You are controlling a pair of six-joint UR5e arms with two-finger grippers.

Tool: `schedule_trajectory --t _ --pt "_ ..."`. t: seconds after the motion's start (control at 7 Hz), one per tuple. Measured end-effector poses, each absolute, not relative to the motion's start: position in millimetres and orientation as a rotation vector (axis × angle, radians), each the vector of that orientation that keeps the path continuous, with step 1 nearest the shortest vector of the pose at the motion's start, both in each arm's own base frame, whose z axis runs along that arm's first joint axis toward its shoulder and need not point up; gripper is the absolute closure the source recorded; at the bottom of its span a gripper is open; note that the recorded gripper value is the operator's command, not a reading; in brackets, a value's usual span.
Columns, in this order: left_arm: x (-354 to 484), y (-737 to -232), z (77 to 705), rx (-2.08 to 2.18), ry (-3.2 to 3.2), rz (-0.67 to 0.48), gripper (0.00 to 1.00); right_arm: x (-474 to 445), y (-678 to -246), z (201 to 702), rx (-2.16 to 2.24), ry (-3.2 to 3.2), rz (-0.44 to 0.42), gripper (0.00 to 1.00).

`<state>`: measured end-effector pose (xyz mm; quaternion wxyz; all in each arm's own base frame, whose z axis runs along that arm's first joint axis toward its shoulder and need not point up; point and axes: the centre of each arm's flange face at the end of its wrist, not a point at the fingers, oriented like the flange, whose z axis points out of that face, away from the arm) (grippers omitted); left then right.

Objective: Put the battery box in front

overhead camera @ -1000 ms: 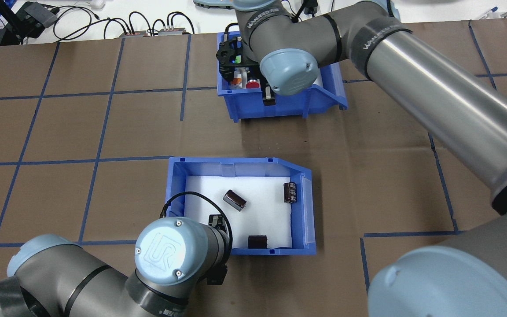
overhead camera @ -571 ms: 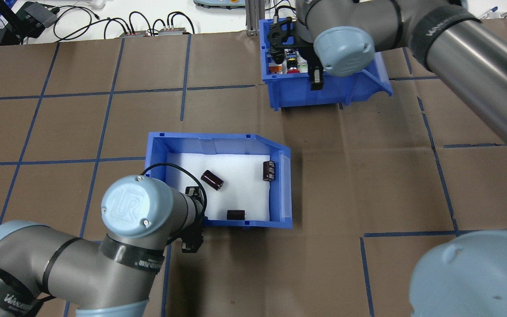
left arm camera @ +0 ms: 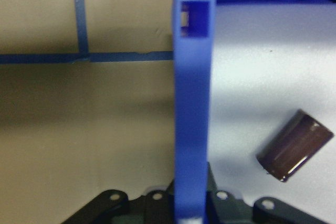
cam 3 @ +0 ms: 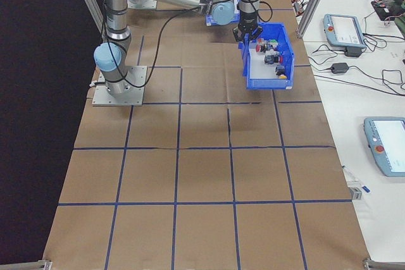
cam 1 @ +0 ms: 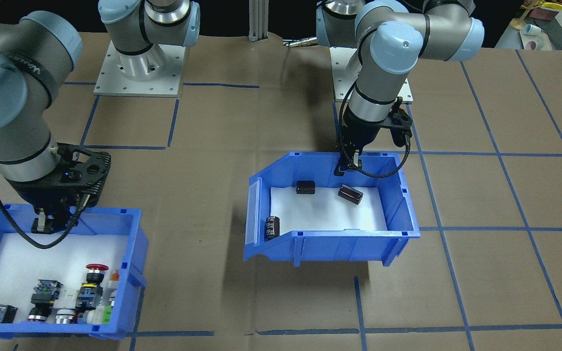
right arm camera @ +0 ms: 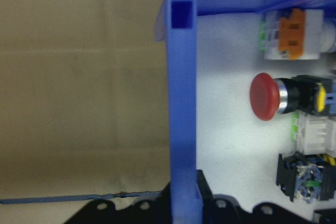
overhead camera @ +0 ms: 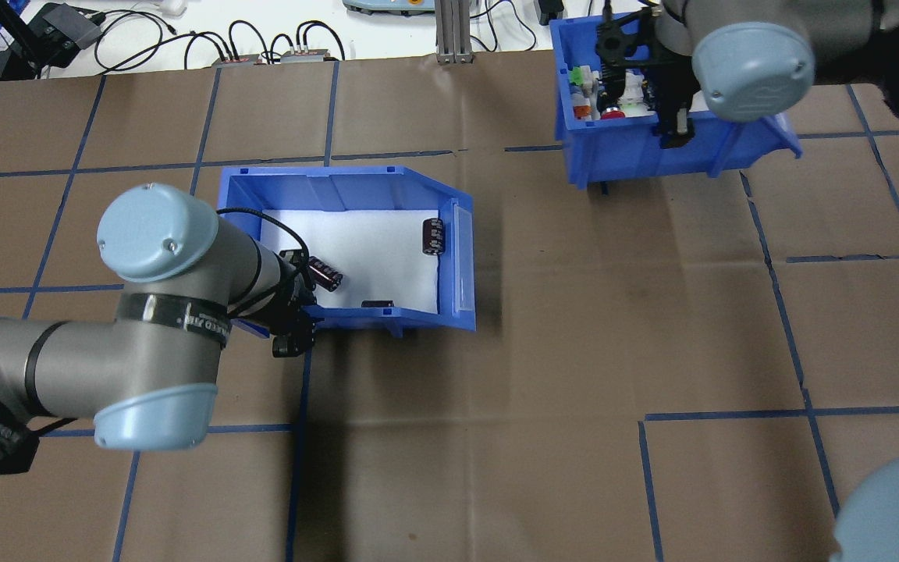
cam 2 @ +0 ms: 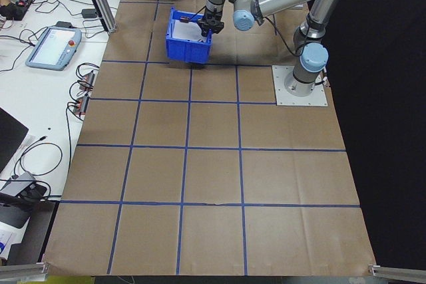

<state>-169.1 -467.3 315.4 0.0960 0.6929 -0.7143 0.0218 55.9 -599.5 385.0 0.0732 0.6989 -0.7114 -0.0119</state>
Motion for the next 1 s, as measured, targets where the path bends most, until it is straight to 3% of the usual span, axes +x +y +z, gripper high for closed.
schedule_trajectory --t 1.0 --pt "-301.0 -589.9 283.5 1.945 -2.182 0.024 1.0 25.9 -470.6 351.1 2.212 -2.144 -0.162 0.96"
